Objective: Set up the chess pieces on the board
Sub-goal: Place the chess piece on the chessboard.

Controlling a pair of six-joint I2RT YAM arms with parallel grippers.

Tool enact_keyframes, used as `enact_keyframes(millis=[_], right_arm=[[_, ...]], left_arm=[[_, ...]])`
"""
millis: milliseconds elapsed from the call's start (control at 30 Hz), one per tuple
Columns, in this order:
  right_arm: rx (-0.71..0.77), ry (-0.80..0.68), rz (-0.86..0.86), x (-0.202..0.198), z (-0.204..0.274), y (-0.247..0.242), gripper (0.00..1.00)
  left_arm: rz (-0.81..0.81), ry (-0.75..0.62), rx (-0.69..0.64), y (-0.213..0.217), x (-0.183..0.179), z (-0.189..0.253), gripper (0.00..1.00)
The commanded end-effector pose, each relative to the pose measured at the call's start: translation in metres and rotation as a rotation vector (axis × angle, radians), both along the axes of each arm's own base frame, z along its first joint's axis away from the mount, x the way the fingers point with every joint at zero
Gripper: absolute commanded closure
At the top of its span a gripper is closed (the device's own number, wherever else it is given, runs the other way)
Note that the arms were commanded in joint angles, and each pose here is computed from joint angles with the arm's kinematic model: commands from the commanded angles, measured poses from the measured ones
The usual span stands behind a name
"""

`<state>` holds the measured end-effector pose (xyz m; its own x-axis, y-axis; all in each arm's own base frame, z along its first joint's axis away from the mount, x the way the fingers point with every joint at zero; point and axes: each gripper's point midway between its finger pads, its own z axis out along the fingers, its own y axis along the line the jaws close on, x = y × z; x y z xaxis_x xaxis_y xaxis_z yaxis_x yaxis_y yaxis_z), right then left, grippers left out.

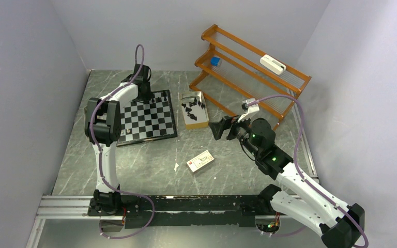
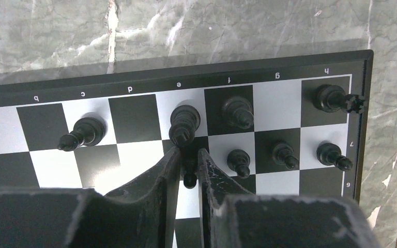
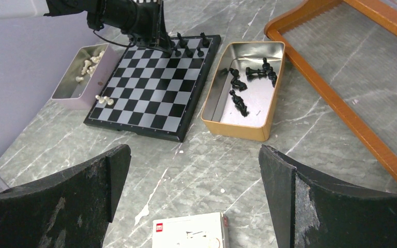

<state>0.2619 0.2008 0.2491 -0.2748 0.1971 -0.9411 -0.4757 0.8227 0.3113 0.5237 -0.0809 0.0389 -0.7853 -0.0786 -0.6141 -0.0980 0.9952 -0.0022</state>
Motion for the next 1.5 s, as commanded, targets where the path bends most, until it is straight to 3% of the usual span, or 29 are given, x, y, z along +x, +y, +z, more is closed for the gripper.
enact_keyframes(millis=[0,767,1133,1467], right_arm=[[0.004,-0.028,-0.008,0.001,0.01,-0.002,0.0],[0.015,-0.032,0.004,-0.001,0.012,0.0,0.0],[0.019,-0.033,0.01,-0.003,0.011,0.0,0.0],[0.017,-0.035,0.007,-0.002,0.012,0.0,0.0]], left_arm=[[0.001,-0.027,0.008,0.003,0.012,0.008,0.76],[0.004,-0.072,-0.032,0.001,-0.003,0.054,0.68],[-0.003,-0.009,-0.094,-0.008,-0.025,0.026,0.91],[0.004,0.008,-0.071,-0.006,-0.018,0.011,0.88]])
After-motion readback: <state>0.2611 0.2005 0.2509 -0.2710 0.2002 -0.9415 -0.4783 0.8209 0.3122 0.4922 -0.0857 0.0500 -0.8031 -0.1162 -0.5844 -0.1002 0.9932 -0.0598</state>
